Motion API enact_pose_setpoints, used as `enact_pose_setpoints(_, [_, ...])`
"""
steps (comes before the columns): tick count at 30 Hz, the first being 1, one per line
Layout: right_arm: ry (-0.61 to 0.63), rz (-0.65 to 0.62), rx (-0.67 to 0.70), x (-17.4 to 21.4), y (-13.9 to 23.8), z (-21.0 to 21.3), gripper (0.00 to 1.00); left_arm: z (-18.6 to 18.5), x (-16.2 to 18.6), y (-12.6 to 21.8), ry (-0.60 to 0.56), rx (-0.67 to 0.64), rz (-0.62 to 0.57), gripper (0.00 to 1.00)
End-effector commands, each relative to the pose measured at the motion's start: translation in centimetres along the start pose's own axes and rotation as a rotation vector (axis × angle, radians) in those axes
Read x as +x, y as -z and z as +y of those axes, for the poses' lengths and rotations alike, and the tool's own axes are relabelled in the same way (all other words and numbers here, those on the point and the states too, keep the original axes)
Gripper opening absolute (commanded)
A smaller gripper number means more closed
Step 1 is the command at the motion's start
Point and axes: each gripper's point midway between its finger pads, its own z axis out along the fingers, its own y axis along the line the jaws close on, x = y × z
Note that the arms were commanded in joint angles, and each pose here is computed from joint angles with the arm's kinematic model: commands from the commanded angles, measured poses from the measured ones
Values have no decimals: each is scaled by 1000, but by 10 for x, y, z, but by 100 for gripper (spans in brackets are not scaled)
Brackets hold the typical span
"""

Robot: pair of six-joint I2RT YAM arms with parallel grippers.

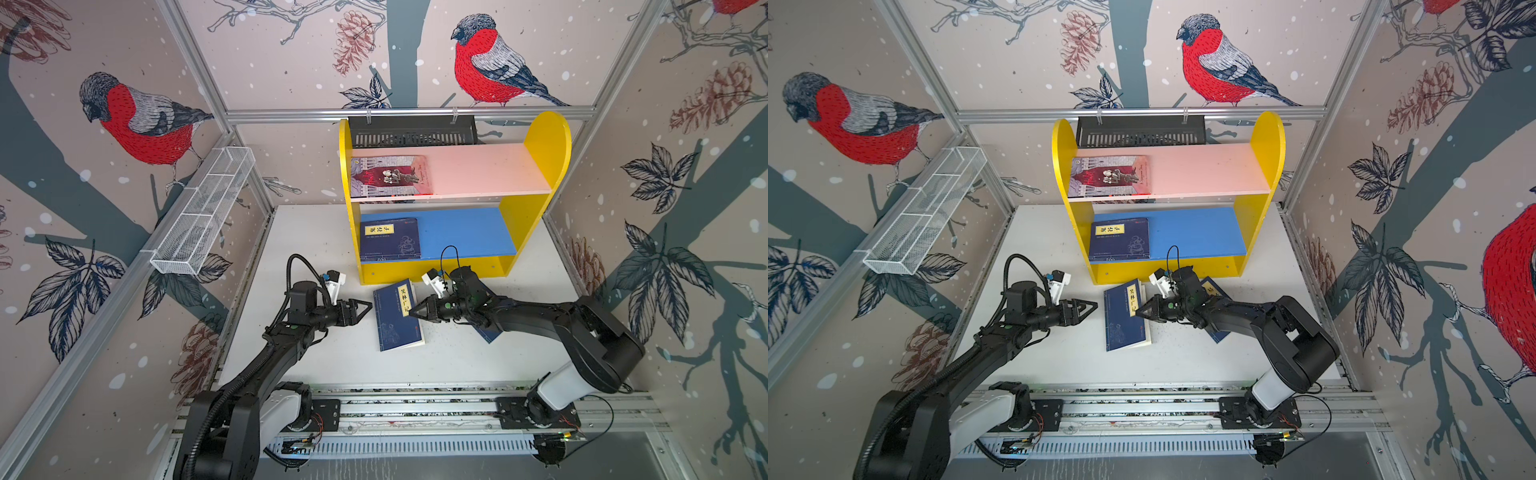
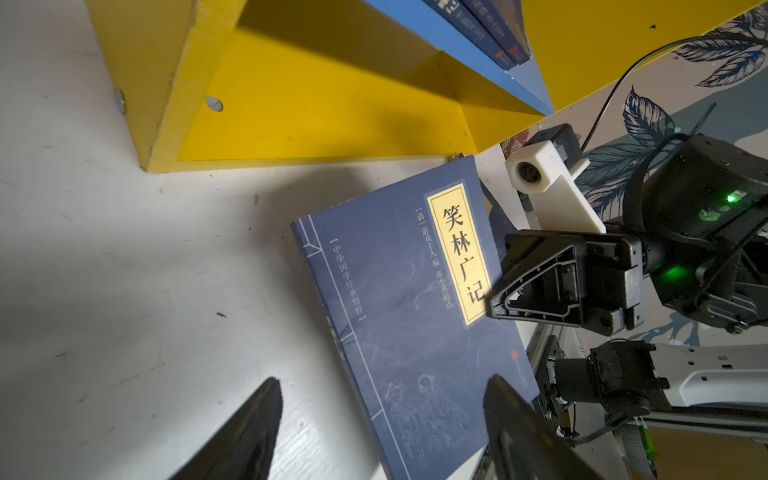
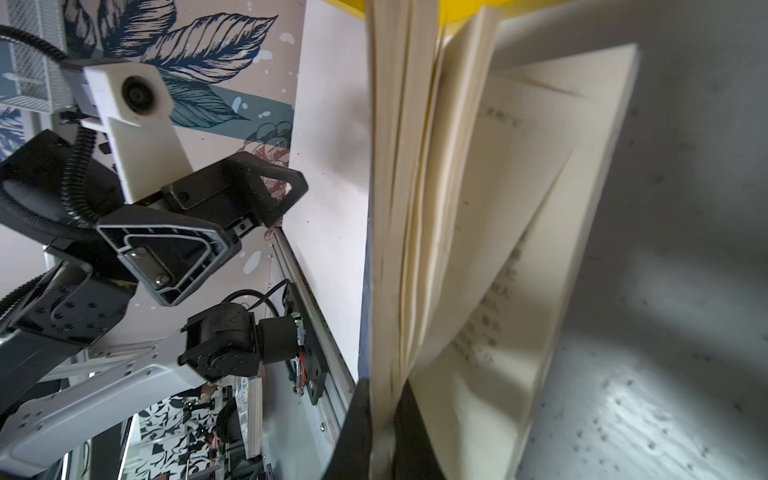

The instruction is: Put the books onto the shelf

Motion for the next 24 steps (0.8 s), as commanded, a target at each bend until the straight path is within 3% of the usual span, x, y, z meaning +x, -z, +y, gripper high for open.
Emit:
enact_pose_setpoints(1, [58,12,-89,-4,5,25,1,-5,5,1,-8,35,20,79])
enact_pose_setpoints(13, [119,-14,-224,-11,21,68,1,-19,11,0,75,141,32,87])
enact_pose_setpoints(19, [145,5,-264,-10,21,81,1,-55,-1,9,145,335,13,79])
enact_pose_setpoints(24, [164,39,-285,-4,15,89,1,-72,-3,16,154,410,26,67])
